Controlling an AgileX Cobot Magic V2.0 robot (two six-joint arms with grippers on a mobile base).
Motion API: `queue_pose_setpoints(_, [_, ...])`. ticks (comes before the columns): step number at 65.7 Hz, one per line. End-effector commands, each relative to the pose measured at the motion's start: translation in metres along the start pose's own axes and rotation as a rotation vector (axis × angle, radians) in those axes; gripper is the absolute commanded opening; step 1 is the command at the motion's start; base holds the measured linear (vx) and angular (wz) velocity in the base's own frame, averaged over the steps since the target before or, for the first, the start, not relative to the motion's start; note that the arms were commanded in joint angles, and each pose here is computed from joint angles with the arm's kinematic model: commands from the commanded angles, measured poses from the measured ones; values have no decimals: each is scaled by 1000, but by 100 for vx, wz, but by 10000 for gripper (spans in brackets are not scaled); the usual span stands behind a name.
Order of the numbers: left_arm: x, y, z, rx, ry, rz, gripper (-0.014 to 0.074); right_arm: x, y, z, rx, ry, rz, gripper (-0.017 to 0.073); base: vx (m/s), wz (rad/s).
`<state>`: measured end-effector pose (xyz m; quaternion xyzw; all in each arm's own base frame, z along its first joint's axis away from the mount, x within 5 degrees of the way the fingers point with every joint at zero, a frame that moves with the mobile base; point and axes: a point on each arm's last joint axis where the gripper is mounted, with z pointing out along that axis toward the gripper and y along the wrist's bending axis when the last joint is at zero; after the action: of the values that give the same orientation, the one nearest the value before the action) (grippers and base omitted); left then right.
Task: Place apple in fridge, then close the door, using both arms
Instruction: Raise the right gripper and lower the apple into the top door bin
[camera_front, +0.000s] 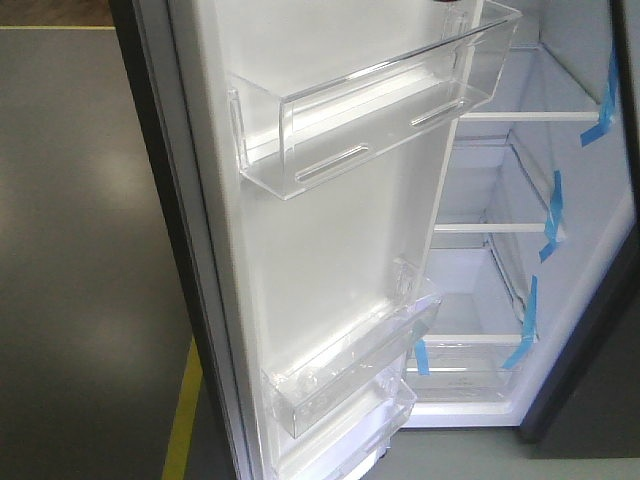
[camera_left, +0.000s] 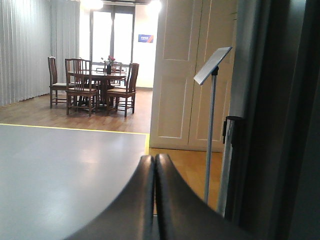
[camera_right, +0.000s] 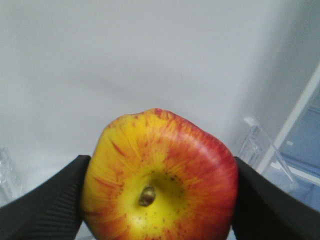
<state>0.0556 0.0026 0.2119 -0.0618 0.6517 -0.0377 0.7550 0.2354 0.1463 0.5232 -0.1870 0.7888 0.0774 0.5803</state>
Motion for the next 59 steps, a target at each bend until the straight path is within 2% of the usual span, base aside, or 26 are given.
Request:
queue_pose_setpoints(1, [2, 1, -1, 6, -58, -9, -6, -27, -5, -5, 19, -123, -19, 275, 0, 0])
queue_pose_setpoints(4, [2, 1, -1, 6, -58, -9, -6, -28, -8, 4, 35, -98, -22, 275, 0, 0])
queue_pose_setpoints(9, [2, 1, -1, 6, -58, -9, -6, -30, -21, 16, 38, -60, 9, 275, 0, 0])
queue_pose_setpoints(15, [2, 1, -1, 6, -58, -9, -6, -28, -33, 30, -3, -34, 17, 275, 0, 0])
queue_pose_setpoints(20, [2, 1, -1, 6, -58, -9, -6, -25, -39, 42, -70, -19, 41, 275, 0, 0])
queue_pose_setpoints(28, [2, 1, -1, 6, -58, -9, -6, -18, -51, 60, -112, 8, 62, 275, 0, 0])
queue_pose_setpoints(47, [2, 1, -1, 6, -58, -9, -6, -7, -55, 85, -132, 61, 47, 275, 0, 0])
queue_pose_setpoints(59, [2, 1, -1, 6, -58, -9, -6, 0, -55, 94, -138, 101, 48, 309, 0, 0])
